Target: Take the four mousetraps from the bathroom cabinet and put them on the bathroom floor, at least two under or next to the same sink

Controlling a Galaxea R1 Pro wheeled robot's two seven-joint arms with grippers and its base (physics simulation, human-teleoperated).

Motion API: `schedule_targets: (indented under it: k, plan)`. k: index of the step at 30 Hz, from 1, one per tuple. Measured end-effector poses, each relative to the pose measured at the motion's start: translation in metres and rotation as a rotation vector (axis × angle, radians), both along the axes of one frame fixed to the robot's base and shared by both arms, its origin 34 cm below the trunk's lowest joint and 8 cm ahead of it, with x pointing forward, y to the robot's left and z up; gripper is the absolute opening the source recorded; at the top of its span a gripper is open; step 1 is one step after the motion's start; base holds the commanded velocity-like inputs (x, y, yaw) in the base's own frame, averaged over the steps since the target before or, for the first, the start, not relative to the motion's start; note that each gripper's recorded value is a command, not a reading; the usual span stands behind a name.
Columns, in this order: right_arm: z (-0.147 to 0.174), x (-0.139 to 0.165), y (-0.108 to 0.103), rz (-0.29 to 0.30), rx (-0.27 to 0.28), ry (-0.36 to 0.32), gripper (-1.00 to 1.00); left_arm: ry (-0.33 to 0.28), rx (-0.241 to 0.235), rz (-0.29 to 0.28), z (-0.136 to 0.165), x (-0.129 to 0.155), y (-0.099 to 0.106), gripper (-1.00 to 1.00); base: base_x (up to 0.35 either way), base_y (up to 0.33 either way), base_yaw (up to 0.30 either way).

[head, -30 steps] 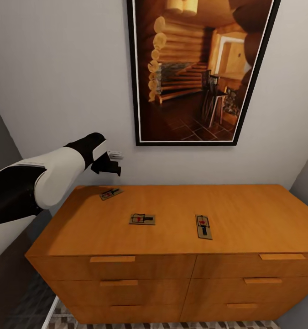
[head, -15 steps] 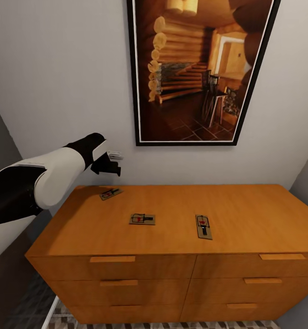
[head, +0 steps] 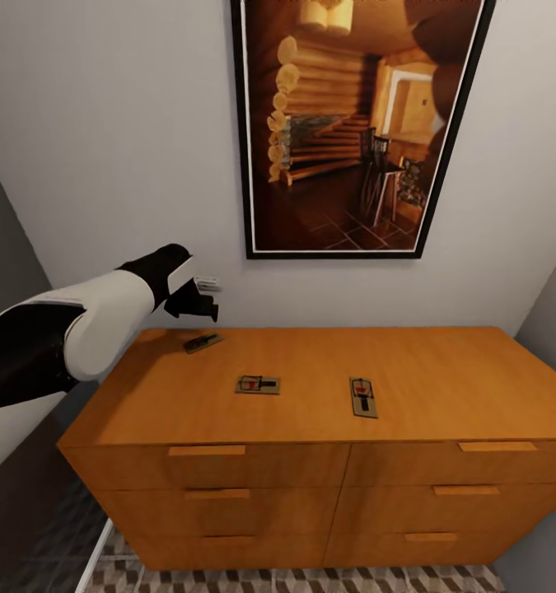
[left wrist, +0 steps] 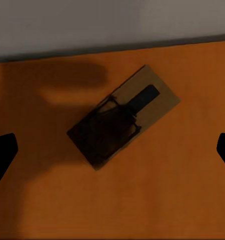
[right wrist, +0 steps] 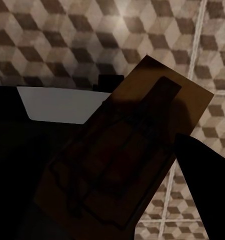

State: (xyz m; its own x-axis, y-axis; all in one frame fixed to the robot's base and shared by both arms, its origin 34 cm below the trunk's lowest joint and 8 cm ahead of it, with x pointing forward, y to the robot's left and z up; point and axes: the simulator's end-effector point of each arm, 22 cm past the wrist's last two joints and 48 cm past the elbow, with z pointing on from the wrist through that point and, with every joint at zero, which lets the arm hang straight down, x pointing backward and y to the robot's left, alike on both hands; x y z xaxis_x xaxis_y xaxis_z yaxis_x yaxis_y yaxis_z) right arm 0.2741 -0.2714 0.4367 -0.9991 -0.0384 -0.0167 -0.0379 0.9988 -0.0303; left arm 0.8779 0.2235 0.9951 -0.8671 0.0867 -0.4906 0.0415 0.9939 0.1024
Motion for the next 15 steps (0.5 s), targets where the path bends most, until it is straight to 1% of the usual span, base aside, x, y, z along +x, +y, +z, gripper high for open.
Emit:
schedule_targets:
  k: [15]
  plan:
    - [0.0001,0.0001,-0.0007,0.0,0.0,-0.001,-1.0,0.002,0.0,0.001,-0.0014,-0.0005,0.0008,1.0,-0.008,0.0,0.0]
